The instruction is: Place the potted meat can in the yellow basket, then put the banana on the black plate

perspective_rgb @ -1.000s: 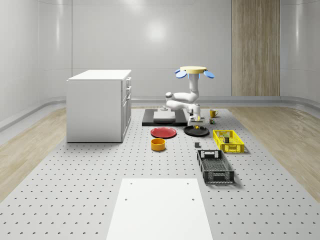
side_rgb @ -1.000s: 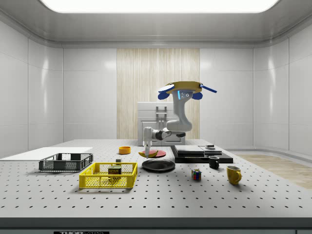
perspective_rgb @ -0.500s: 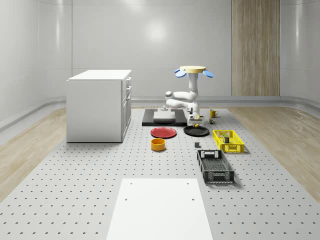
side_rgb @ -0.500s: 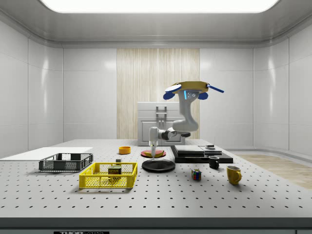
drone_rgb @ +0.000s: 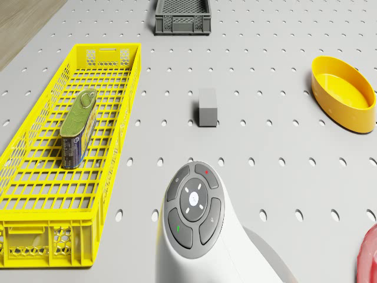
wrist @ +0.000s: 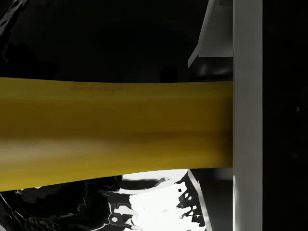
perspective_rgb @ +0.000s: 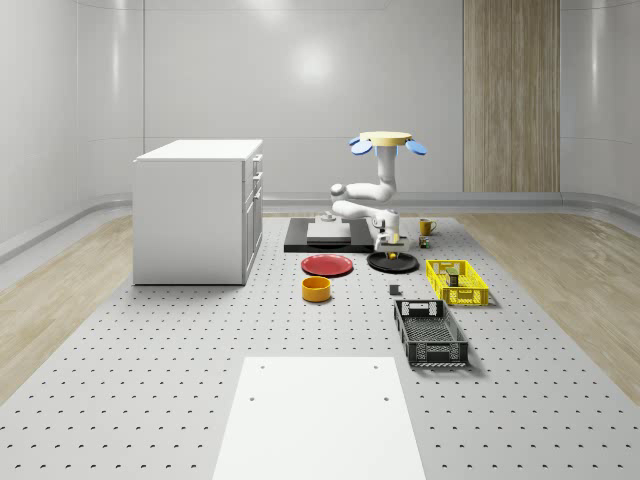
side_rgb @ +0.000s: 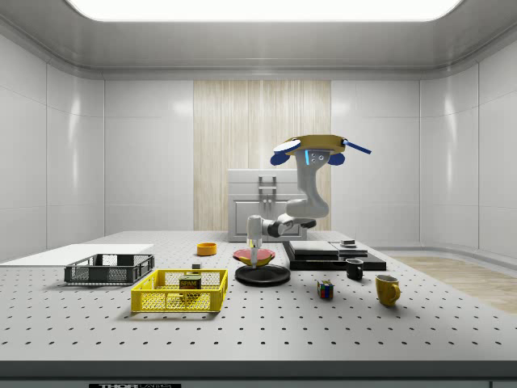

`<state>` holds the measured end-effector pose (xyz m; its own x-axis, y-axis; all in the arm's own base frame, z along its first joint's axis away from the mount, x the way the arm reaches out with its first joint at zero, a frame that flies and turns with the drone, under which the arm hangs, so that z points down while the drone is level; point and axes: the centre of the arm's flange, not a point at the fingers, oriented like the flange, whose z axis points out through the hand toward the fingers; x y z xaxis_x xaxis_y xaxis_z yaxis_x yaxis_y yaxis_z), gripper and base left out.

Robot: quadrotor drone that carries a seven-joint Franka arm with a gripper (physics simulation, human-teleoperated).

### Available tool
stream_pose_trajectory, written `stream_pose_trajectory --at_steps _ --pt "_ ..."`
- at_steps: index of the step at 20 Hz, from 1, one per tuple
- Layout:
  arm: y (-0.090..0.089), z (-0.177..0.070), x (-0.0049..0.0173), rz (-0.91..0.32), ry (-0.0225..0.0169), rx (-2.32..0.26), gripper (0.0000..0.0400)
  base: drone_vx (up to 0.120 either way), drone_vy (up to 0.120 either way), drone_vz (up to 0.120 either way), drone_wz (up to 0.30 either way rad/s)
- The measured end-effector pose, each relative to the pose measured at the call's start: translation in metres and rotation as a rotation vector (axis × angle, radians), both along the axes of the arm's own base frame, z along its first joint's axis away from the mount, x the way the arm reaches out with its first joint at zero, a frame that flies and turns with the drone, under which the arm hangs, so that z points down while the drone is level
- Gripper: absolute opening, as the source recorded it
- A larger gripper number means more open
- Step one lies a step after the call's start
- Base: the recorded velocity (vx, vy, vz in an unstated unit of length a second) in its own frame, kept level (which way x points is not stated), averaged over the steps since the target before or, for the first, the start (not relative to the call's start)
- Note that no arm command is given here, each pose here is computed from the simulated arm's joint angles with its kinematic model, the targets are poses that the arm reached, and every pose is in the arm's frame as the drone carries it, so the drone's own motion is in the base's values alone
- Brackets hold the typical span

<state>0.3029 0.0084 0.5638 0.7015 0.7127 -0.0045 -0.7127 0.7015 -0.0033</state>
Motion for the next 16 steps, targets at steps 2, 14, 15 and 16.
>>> stream_pose_trajectory --at_steps 2,14,15,16 --pt "0.000 0.005 0.0000 0.000 0.0000 0.000 0.0192 0.000 0.000 0.000 0.000" --pt "0.000 0.005 -0.0001 -0.005 -0.0018 0.005 0.0367 0.000 0.000 0.000 0.000" --pt "0.000 0.001 -0.0001 -0.006 -0.0019 0.005 0.0374 0.000 0.000 0.000 0.000" --pt "0.000 -0.003 -0.0001 -0.006 -0.0020 0.005 0.0380 0.000 0.000 0.000 0.000"
